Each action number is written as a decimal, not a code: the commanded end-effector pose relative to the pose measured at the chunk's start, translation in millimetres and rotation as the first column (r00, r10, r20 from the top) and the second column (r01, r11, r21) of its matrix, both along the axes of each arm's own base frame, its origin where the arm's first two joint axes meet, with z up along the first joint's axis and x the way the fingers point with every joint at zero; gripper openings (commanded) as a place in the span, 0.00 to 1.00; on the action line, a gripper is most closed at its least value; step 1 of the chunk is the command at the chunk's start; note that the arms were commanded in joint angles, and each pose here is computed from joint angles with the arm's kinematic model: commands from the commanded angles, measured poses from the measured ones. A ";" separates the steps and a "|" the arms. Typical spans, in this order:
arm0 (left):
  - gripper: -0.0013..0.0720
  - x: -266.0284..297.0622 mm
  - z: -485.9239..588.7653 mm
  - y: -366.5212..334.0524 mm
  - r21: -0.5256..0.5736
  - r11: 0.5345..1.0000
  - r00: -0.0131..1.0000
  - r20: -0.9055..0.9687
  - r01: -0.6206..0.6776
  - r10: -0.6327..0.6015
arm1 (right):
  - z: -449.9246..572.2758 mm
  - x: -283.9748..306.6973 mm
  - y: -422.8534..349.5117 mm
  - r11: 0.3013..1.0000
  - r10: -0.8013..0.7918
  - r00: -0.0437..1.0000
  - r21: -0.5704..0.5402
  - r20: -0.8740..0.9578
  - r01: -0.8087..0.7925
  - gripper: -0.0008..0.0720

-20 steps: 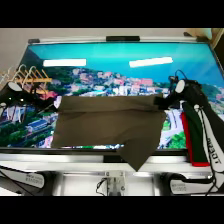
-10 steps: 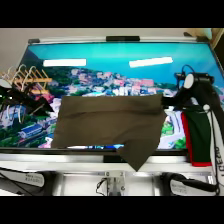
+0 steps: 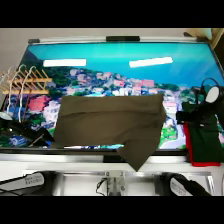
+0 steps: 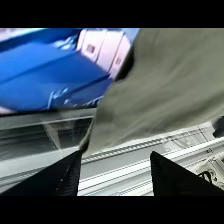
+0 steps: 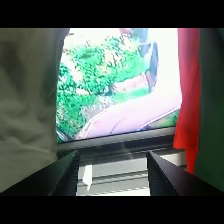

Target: Fold the shirts.

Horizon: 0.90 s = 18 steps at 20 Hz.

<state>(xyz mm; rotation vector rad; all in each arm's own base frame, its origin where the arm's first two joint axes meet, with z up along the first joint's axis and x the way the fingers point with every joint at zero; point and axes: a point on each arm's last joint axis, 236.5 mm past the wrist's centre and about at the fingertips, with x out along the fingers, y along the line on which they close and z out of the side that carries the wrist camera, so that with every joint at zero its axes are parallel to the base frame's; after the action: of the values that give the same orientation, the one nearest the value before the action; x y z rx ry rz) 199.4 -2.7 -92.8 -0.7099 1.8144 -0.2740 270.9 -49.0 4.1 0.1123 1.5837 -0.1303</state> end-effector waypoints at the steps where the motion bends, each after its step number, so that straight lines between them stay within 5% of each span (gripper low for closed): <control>1: 0.72 -0.7 -14.6 -2.1 0.015 0.999 0.998 0.045 -0.043 0.043 | -1.6 -9.1 3.3 1.000 0.004 1.000 0.029 -0.008 -0.004 0.75; 6: 0.72 -2.5 -27.8 -13.4 0.033 0.999 0.998 0.053 -0.031 0.029 | -1.6 -8.6 4.3 0.999 0.005 1.000 0.033 -0.006 -0.005 0.75; 7: 0.55 -1.4 -31.9 -15.3 0.045 0.998 0.998 0.054 -0.041 0.038 | -1.5 -8.8 4.5 0.999 0.004 1.000 0.034 -0.007 -0.004 0.75; 9: 0.06 3.2 -36.3 -14.8 0.070 0.995 0.996 0.055 -0.075 0.071 | -2.3 -9.6 5.0 0.999 0.005 1.000 0.036 -0.010 -0.005 0.73; 11: 0.06 4.6 -35.0 -16.8 0.061 0.995 0.995 0.057 -0.080 0.077 | -11.8 -22.5 9.8 0.998 0.018 0.999 0.060 -0.046 -0.016 0.70; 15: 0.06 2.5 -31.5 -18.4 0.048 0.998 0.997 0.072 -0.045 0.042 | -50.4 -70.8 57.2 0.943 -0.061 0.992 0.321 -0.107 0.093 0.72; 18: 0.06 7.0 -26.6 -16.0 0.062 0.997 0.994 0.103 -0.046 0.040 | -71.2 -82.2 73.0 0.920 -0.122 0.990 0.366 -0.067 0.138 0.71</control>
<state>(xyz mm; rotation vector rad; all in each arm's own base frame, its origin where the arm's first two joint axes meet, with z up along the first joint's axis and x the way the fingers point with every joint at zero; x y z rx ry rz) 195.9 -26.4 -117.7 -0.7150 1.7556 -0.2426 199.0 0.0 -50.3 0.3929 1.6761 0.0277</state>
